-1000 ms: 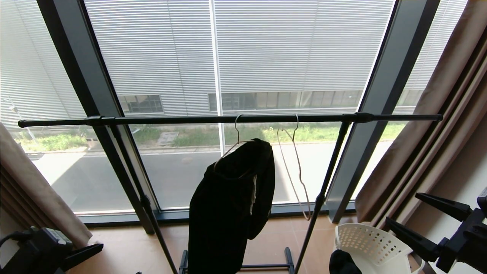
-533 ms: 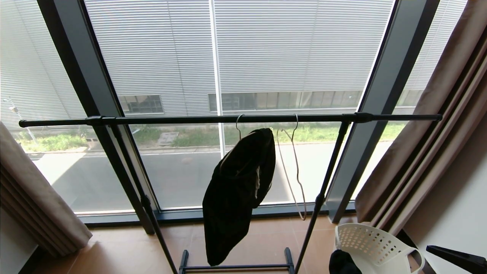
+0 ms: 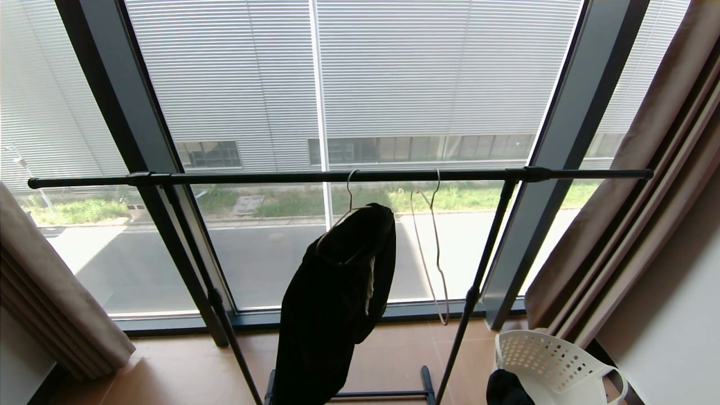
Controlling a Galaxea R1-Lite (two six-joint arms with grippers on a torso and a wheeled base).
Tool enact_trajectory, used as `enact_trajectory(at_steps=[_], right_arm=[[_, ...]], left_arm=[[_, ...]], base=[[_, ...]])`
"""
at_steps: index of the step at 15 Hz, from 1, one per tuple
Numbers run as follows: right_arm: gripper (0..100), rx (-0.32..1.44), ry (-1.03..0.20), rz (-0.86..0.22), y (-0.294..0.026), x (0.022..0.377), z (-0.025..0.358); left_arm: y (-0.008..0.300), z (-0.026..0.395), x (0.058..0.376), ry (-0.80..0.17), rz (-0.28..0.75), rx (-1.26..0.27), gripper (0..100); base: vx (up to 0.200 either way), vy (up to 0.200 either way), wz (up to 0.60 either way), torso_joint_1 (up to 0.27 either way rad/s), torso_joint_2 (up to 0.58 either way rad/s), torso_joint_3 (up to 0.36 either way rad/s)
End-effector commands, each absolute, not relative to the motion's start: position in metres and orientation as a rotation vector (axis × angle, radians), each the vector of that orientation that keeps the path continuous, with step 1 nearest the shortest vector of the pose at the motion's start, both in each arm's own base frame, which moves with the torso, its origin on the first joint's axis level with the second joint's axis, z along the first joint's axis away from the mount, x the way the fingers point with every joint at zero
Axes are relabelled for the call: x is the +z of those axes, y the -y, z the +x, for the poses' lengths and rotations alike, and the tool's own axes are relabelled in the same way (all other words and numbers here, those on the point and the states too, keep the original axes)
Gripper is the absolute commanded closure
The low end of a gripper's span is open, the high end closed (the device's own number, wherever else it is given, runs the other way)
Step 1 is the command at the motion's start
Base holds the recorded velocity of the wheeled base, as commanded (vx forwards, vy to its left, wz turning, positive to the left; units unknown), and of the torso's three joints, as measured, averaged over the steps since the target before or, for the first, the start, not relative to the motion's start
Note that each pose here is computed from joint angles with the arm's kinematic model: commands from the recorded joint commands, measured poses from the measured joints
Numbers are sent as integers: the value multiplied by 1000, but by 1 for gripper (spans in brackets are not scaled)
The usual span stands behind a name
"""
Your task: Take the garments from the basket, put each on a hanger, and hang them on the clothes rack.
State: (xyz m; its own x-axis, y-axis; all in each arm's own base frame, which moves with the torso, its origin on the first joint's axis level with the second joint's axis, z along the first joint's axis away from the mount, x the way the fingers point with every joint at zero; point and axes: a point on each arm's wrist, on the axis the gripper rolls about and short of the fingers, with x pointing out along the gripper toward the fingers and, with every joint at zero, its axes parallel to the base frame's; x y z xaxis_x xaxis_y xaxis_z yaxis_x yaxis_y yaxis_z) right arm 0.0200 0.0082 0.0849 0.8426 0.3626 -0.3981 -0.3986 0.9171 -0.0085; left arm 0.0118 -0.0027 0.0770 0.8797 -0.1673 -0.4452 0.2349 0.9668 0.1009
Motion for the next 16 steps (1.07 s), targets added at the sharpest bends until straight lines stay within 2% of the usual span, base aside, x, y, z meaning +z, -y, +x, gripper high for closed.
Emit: enact_trajectory(at_steps=[1,4,8,11,14,16], right_arm=[[0,320,-316,-82,-7,85,10],[0,202,-223,-82,-6,86,2],[0,134,-19,-140,-8,83,-16],[0,168,-19,-142,-8,83,-16],[0,324,-93,-36,-11,80,-14],[0,374,-84,-32,-12,80,-15]], left_arm=[[2,9,77,-411,137,-134,0],[1,0,78,-312,118,10,0],[3,-12,77,-152,124,88,0],[4,-14,77,-127,120,110,0],[5,-14,77,-123,109,43,0],[5,-14,77,-121,108,32,0]], base=[[0,0,0,0,0,0],[0,0,0,0,0,0],[0,0,0,0,0,0],[0,0,0,0,0,0],[0,0,0,0,0,0],[0,0,0,0,0,0]])
